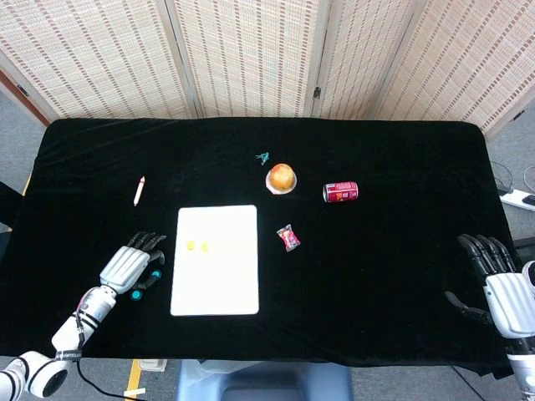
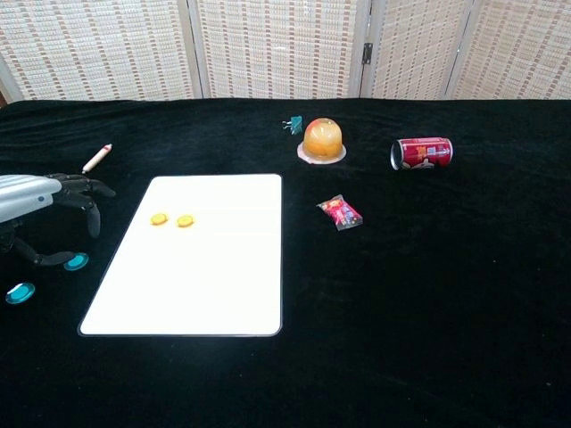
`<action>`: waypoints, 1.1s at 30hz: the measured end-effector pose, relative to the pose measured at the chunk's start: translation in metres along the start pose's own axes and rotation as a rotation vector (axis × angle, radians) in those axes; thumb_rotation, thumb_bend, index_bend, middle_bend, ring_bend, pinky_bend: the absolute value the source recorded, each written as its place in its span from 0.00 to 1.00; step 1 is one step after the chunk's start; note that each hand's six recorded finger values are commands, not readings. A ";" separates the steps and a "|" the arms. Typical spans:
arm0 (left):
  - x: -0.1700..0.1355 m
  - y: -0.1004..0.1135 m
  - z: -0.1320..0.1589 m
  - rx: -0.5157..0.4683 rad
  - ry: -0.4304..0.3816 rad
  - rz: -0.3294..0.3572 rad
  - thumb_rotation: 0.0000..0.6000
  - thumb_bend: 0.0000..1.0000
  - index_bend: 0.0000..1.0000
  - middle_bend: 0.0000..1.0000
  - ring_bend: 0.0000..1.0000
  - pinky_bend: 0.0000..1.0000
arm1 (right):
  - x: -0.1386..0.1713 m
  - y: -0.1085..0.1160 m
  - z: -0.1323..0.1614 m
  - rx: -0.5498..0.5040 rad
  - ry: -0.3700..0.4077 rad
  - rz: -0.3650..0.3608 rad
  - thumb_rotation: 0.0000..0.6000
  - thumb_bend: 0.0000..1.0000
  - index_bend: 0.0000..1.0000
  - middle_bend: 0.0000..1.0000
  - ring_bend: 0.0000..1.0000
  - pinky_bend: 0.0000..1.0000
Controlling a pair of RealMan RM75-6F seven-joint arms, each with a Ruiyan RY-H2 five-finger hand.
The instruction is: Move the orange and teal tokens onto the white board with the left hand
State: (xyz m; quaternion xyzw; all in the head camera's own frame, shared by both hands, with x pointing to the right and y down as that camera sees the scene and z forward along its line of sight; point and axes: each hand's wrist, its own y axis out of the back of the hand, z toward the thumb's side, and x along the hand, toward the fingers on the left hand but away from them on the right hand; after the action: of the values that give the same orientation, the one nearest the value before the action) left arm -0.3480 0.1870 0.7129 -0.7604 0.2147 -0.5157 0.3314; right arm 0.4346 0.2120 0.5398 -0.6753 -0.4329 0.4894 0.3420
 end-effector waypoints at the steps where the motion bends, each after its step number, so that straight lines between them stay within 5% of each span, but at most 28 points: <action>1: -0.001 -0.002 0.000 0.001 0.002 -0.001 1.00 0.42 0.43 0.13 0.01 0.00 | 0.000 0.000 0.000 0.000 0.001 0.000 1.00 0.27 0.06 0.11 0.03 0.02; 33: -0.001 -0.024 -0.017 0.018 0.061 -0.047 1.00 0.42 0.46 0.13 0.01 0.00 | 0.000 0.000 0.001 0.003 -0.001 0.000 1.00 0.27 0.06 0.11 0.02 0.02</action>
State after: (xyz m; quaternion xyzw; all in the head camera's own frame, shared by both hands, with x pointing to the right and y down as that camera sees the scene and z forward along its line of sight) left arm -0.3642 0.1999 0.7339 -0.7463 0.2021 -0.5480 0.3192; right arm 0.4340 0.2118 0.5393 -0.6747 -0.4322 0.4903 0.3428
